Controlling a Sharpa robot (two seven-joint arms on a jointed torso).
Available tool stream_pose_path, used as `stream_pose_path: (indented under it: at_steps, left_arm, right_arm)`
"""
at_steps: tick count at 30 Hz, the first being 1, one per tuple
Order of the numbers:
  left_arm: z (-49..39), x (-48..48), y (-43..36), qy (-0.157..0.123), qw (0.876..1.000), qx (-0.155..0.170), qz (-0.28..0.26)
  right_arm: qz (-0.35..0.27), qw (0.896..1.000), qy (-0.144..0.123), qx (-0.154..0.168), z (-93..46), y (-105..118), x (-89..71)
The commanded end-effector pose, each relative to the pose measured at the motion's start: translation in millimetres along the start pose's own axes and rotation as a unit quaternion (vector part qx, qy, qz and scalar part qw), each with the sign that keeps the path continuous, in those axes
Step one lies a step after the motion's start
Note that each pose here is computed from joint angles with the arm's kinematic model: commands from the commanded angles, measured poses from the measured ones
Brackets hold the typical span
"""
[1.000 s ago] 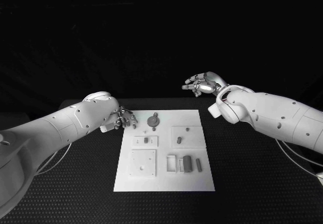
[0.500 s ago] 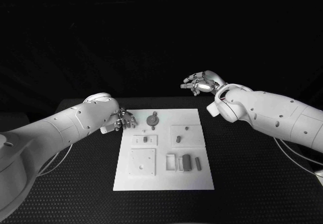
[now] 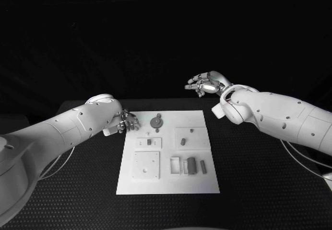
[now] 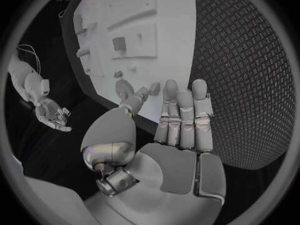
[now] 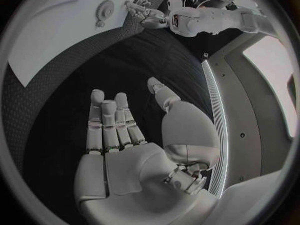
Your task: Assemble the parts on the task board
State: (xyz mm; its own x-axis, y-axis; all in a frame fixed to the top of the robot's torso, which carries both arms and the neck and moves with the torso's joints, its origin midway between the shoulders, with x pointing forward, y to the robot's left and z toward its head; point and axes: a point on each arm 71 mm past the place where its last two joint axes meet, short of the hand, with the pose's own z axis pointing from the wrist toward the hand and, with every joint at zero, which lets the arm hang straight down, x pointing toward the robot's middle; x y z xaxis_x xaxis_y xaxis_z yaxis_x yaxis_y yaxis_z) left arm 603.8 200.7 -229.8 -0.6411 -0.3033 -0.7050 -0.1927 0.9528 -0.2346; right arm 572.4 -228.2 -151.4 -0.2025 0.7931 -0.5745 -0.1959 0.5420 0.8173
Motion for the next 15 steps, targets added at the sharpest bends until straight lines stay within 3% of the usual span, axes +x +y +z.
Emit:
stream_pose_path:
  at_steps: [1, 15]
  left_arm:
    - [-0.1, 2.0, -3.3, 0.013, 1.0, 0.013, -0.009]
    - [0.1, 2.9, -4.9, 0.02, 1.0, 0.017, -0.015]
  right_arm:
    - [0.001, 1.0, 0.007, -0.003, 0.2, 0.8, 1.5]
    - [0.001, 1.0, 0.008, -0.003, 0.9, 1.1, 2.3]
